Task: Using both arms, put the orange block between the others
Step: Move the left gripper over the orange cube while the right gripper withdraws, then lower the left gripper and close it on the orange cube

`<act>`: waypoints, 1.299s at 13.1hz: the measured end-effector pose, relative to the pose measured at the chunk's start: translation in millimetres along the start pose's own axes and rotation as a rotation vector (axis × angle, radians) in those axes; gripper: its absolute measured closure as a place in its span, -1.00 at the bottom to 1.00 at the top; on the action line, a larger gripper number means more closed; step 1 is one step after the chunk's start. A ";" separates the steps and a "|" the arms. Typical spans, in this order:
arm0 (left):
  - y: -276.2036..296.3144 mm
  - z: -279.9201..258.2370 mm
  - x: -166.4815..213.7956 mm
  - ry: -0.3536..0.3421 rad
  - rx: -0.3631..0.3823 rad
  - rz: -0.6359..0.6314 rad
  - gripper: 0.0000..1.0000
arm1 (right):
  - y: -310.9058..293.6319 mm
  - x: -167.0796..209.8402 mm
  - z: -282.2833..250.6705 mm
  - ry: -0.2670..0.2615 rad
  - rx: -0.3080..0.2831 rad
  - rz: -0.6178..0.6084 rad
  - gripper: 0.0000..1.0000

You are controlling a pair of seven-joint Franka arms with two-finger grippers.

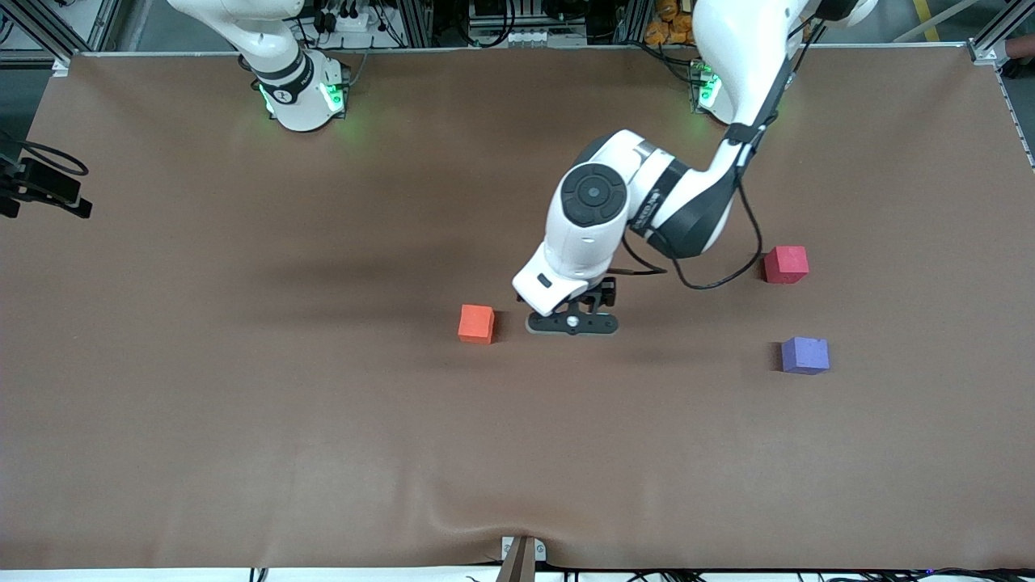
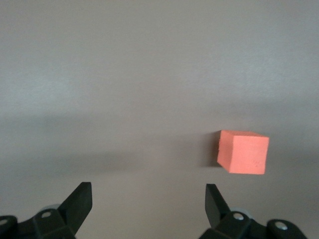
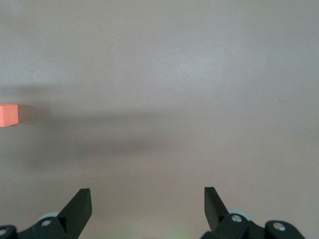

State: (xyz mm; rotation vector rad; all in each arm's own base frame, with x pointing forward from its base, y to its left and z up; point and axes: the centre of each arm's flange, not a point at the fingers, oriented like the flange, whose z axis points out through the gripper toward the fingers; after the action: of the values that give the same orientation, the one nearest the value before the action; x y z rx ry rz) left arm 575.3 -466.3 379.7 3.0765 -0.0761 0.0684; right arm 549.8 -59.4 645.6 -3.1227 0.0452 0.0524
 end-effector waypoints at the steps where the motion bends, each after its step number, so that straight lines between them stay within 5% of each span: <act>1: 4.7 3.2 -1.4 0.005 -0.005 0.000 -1.00 | 0.6 -0.3 -3.9 0.008 -0.001 0.001 -1.00; 17: 35.1 57.1 -0.2 0.094 -0.086 -0.025 -1.00 | -15.7 -0.9 -9.8 0.012 -0.001 -0.029 -1.00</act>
State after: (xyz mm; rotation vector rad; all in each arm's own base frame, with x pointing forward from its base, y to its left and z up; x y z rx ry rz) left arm 575.8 -505.0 324.9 2.9827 -0.0347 0.2030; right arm 549.7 -43.9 655.8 -3.1236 0.0006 0.0337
